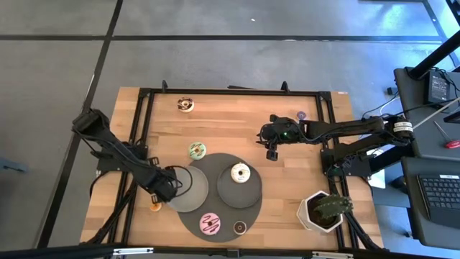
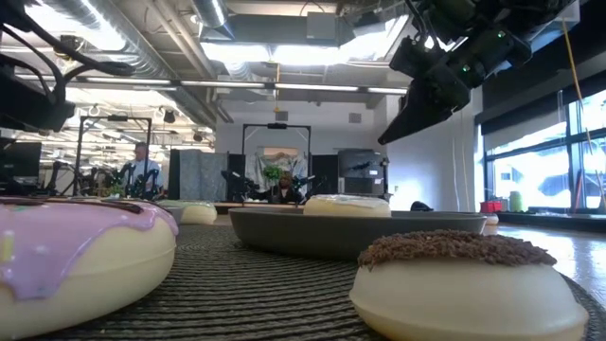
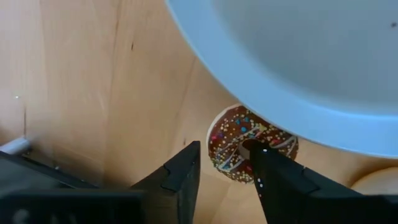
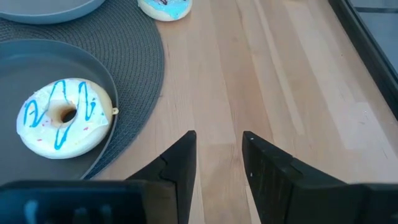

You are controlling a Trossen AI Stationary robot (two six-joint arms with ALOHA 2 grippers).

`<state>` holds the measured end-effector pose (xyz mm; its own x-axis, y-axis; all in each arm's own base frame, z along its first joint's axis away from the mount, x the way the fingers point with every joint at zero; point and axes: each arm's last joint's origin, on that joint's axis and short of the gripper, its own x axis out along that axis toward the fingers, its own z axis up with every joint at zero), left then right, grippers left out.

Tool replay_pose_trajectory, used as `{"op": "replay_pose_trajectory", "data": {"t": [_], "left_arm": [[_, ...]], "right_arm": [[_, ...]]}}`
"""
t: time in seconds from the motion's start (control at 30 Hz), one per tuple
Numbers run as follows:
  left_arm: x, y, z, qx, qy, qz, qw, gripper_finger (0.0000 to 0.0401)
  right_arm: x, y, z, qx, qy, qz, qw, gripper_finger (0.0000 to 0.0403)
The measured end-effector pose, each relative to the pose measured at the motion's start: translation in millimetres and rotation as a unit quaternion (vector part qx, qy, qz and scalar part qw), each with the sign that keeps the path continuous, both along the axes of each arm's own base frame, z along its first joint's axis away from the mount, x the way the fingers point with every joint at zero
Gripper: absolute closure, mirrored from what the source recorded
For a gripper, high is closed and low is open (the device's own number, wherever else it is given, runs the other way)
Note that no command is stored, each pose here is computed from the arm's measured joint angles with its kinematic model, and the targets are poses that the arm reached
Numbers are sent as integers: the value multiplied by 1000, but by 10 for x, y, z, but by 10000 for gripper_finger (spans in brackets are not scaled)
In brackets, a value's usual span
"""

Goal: Pick & Place donuts
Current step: Put the small brown donut on the gray plate

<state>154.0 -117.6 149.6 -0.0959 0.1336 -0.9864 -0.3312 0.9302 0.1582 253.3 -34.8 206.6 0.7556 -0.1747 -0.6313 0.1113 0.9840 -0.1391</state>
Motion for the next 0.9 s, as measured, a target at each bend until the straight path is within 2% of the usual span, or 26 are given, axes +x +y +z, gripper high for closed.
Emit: {"op": "replay_pose_trajectory", "data": {"t": [0.53, 0.77, 0.9], "left_arm": [[3, -9, -43, -1, 19, -15, 1000, 380], [-75, 42, 109, -16, 10, 25, 1000, 388], [-137, 90, 272, -42, -25, 64, 997, 385]], "right_arm": [[-1, 0, -1, -9, 3, 7, 1000, 271], [-1, 0, -1, -9, 3, 7, 1000, 271], [-1, 0, -1, -9, 3, 7, 1000, 271]]}}
